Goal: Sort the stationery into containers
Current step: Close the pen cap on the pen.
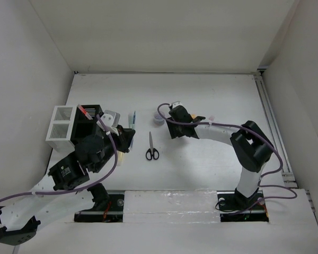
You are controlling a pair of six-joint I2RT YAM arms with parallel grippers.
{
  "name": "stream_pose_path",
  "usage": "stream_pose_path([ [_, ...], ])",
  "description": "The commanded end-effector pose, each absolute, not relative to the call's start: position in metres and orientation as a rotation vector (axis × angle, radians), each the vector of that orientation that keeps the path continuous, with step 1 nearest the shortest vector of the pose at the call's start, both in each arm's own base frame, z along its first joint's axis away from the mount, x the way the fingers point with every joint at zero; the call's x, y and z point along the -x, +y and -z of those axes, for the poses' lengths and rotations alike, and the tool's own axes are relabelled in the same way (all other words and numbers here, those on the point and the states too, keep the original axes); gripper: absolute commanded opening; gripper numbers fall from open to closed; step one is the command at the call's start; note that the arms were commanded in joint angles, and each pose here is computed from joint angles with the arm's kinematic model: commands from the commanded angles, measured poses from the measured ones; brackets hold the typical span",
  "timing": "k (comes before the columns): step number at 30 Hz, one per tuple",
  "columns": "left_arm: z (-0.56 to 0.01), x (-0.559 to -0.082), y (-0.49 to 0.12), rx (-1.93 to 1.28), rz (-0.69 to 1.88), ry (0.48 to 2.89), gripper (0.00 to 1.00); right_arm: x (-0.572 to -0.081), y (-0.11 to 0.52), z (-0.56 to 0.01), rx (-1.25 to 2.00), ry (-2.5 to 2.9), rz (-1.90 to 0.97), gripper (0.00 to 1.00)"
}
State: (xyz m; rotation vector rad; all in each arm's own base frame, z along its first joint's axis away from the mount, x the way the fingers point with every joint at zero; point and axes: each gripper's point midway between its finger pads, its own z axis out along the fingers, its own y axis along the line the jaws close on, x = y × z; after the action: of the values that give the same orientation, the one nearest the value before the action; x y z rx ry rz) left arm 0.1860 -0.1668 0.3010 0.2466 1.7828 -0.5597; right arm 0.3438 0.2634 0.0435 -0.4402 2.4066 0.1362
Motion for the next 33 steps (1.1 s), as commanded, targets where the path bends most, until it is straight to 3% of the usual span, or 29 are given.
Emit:
stream_pose_path([
  [1,-0.313,-0.185,-0.171,-0.25,0.603,1.732,0.0,-0.353,0.278,-0.05,0.435,2.377,-0.163,0.62],
  [9,-0.313,-0.184,-0.172,-0.257,0.611,1.732,0.0,-0.352,0.275,-0.04,0.424,2.399,-0.163,0.59],
  [18,-0.315,-0.183,-0.171,-0.253,0.616,1.725,0.0,-0.356,0.271,-0.032,0.413,2.417,-0.171,0.37],
  [23,-0.317,-0.183,-0.167,-0.24,0.612,1.717,0.0,-0.351,0.266,-0.025,0.419,2.435,-0.158,0.35],
  [26,-0.322,-0.182,-0.162,-0.221,0.614,1.7,0.0,-0.348,0.264,-0.021,0.422,2.443,-0.153,0.27],
  [28,-0.322,-0.181,-0.157,-0.207,0.612,1.689,0.0,-0.348,0.265,-0.023,0.408,2.437,-0.162,0.16],
  [29,-0.322,-0.181,-0.157,-0.207,0.612,1.689,0.0,-0.346,0.263,-0.02,0.411,2.445,-0.156,0.05],
  [33,-0.319,-0.183,-0.16,-0.206,0.61,1.703,0.0,-0.346,0.268,-0.026,0.415,2.432,-0.196,0.0],
])
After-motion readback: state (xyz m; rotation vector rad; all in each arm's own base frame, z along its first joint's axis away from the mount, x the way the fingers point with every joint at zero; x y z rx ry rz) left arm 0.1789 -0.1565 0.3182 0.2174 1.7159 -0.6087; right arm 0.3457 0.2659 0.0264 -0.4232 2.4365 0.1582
